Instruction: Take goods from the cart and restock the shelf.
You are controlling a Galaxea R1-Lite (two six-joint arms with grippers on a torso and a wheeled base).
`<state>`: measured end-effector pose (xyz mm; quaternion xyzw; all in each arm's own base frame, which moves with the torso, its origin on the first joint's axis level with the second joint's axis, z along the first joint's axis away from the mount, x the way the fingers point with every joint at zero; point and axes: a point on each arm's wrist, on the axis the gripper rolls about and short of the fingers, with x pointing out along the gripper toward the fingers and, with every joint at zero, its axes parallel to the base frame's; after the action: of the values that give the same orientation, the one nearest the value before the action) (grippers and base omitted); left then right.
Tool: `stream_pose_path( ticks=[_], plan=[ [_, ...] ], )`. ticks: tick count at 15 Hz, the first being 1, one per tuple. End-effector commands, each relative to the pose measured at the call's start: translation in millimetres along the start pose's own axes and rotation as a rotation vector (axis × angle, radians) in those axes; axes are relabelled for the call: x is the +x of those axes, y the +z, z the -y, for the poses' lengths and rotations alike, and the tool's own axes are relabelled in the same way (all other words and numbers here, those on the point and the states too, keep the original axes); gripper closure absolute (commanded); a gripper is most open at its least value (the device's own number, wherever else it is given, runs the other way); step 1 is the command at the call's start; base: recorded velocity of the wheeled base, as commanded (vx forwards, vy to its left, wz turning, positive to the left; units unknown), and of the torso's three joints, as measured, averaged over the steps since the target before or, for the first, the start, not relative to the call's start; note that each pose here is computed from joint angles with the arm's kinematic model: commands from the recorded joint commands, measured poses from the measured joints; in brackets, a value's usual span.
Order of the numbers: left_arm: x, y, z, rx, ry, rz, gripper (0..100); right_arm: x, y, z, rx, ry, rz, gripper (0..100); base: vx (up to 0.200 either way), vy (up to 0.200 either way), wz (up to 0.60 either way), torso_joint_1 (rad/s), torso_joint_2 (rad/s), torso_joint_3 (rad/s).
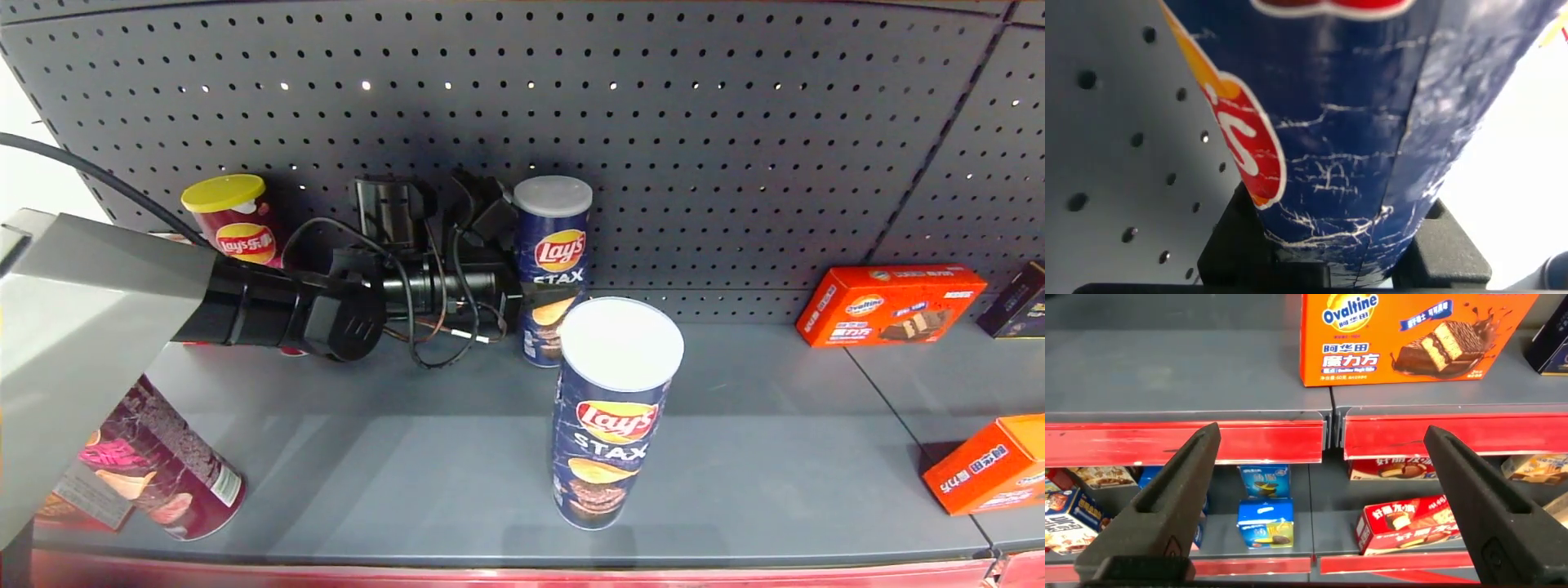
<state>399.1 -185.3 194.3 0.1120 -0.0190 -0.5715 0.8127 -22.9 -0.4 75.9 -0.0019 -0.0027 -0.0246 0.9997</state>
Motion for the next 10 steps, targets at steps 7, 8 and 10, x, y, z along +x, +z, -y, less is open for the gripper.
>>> stream_pose_path(
  ticks=[7,8,10],
  plan=[
    [3.3,-10.8,2.4,0.010,-0.001,-0.018,0,0.1,0.1,0.0,-0.001,0.000,-0.001,0,0.000,0.000,0.00,0.000,0.00,0.000],
    [2.4,-14.5,4.3,0.006,0.008,-0.031,0,0.1,0.1,0.0,-0.001,0.000,-0.001,0,0.000,0.000,0.00,0.000,0.00,0.000],
    [-10.9,-9.0,14.9,0.042,0.022,-0.031,0,0.1,0.1,0.0,-0.001,0.000,-0.001,0,0.000,0.000,0.00,0.000,0.00,0.000]
  ],
)
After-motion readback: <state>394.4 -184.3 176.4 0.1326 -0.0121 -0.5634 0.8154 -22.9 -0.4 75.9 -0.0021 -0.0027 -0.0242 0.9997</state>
